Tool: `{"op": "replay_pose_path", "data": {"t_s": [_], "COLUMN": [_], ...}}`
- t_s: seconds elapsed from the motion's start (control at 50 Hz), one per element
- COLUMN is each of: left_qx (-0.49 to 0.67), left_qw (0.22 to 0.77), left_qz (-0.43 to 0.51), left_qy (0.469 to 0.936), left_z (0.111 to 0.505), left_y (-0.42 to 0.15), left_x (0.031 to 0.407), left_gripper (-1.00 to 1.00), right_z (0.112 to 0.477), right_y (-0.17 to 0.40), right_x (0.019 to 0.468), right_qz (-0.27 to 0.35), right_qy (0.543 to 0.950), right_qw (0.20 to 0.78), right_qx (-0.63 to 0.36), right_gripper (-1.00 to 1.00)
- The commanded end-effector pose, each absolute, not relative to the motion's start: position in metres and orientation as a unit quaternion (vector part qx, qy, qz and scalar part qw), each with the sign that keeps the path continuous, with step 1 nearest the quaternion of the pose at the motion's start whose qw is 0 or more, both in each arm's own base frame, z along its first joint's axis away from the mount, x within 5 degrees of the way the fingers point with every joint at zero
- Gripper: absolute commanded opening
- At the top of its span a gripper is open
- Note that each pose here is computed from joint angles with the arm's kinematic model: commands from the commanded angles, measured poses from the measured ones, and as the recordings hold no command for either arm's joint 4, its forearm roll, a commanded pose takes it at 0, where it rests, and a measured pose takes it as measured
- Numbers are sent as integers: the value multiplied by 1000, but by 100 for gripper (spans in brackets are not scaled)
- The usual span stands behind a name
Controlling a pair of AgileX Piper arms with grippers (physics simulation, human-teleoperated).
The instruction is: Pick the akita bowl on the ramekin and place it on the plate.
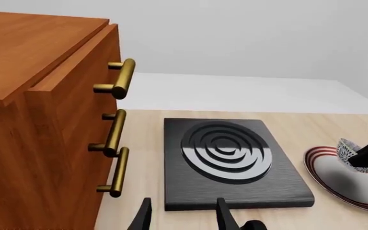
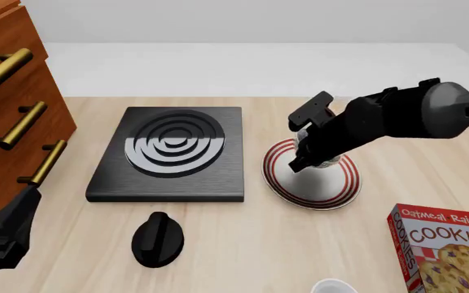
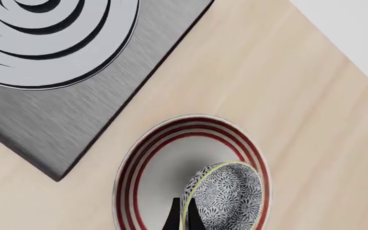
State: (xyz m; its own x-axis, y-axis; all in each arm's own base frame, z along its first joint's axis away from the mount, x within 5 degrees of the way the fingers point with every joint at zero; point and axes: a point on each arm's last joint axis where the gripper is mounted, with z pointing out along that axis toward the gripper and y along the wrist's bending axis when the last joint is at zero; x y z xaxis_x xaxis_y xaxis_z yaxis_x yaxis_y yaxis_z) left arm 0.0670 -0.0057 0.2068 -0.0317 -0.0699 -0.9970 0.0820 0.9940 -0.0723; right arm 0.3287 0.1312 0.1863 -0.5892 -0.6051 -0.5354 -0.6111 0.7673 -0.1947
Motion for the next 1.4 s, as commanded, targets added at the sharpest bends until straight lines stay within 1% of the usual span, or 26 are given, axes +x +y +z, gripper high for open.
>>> {"op": "replay_pose_path", "data": {"t_s": [0.02,0.18,0.48,0.72,0.74,1.06,1.4], "left_qx": [4,5,5,6,6,8,8], "left_qw": [696,696,696,696,696,696,696], "left_qz": [-55,-56,-56,-57,-57,-59,-61], "left_qy": [716,716,716,716,716,716,716], "left_z": [207,207,207,207,207,207,207], "left_y": [-6,-6,-6,-6,-6,-6,-7], "left_x": [66,66,67,67,67,67,67], "left_gripper": [100,100,100,100,100,100,100], "right_z": [176,167,164,179,179,185,212], "right_y": [131,132,132,126,125,128,126], "right_x": [325,324,325,326,326,324,306], "right_qz": [6,7,6,1,1,3,10], "right_qy": [894,895,895,893,893,891,889], "right_qw": [294,289,286,294,294,299,315], "right_qx": [-338,-340,-341,-340,-339,-343,-333], "right_gripper": [-100,-100,-100,-100,100,100,100]}}
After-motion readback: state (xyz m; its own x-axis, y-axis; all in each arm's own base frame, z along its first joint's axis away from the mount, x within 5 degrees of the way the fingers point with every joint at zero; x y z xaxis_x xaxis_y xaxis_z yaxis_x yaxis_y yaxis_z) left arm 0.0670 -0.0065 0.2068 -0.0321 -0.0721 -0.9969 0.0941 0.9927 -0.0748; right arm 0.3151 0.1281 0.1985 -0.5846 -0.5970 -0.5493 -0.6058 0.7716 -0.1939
